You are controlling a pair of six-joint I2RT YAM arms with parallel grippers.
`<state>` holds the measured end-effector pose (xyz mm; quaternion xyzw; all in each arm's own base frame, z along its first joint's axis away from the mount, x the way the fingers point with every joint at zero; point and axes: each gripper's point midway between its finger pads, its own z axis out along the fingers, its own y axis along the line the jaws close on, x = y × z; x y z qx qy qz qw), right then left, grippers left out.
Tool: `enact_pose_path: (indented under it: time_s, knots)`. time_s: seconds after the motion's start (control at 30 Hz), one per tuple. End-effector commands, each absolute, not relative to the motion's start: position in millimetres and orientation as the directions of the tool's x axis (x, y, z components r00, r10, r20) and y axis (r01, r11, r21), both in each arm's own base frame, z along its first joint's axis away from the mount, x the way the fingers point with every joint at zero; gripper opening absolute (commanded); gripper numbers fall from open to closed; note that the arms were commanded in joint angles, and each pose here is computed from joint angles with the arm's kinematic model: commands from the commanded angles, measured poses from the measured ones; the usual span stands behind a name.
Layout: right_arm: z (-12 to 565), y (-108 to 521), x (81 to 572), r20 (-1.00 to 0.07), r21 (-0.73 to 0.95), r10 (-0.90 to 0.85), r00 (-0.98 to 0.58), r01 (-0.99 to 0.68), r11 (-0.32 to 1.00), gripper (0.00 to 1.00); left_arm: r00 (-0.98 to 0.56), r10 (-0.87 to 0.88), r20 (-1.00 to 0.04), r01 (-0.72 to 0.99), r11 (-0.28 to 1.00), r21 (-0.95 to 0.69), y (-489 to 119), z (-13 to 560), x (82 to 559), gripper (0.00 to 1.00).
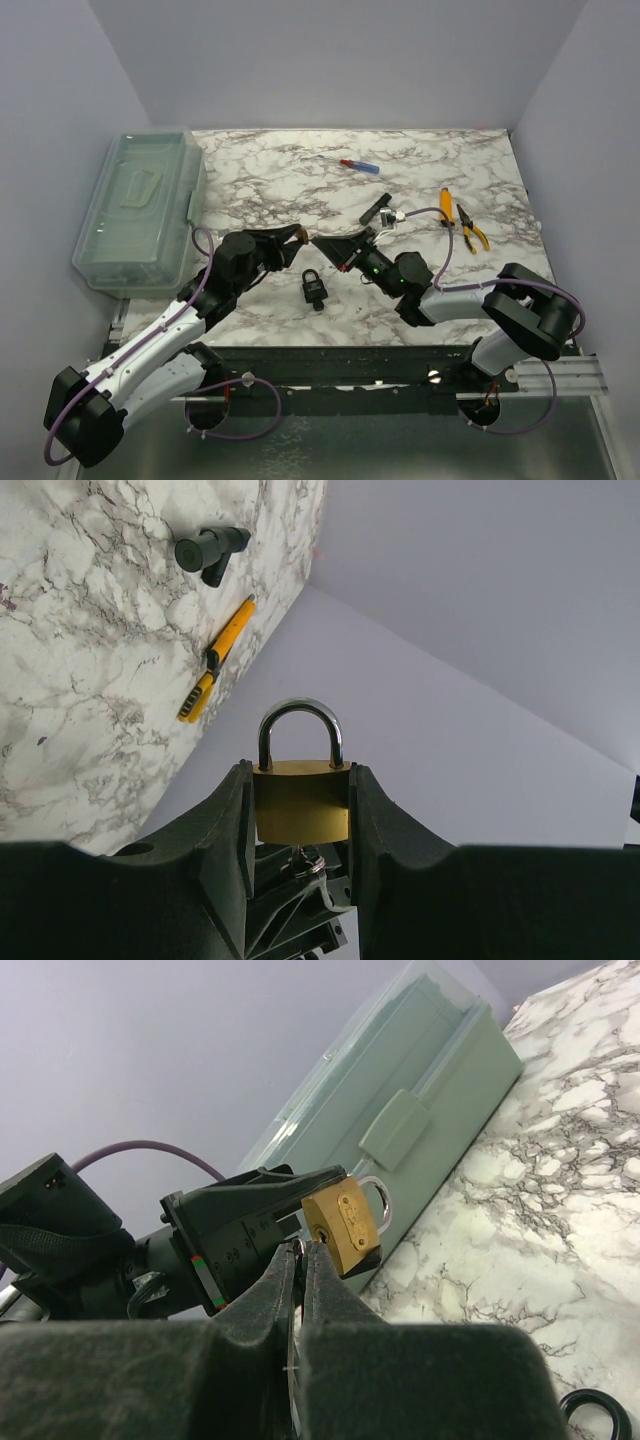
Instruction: Unlock with the key
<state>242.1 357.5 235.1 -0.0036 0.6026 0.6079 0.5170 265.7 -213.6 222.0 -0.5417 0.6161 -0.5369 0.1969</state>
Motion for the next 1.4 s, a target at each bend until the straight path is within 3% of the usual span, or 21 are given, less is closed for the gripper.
enact_pose_path:
  time_s: [0.0,0.43,0.9,1.37]
  knots:
    - [236,365,243,-0.633,0.726,0.616,-0.469,-0.637,0.260,0.01,-0.341,-0.873,0.350,-0.416,-0.194,-0.889,-213,235,268,0.00]
    - [227,364,256,-0.626,0.748,0.627,-0.463,-0.584,0.315,0.01,-0.345,-0.874,0.343,-0.403,-0.193,-0.895,-212,240,268,0.00]
    - [210,385,266,-0.680,0.730,0.596,-0.427,-0.463,0.502,0.01,-0.340,-0.887,0.314,-0.396,-0.167,-0.903,-215,246,277,0.00]
    - [209,385,265,-0.688,0.718,0.615,-0.384,-0.479,0.504,0.01,-0.354,-0.878,0.323,-0.387,-0.177,-0.905,-216,253,274,0.00]
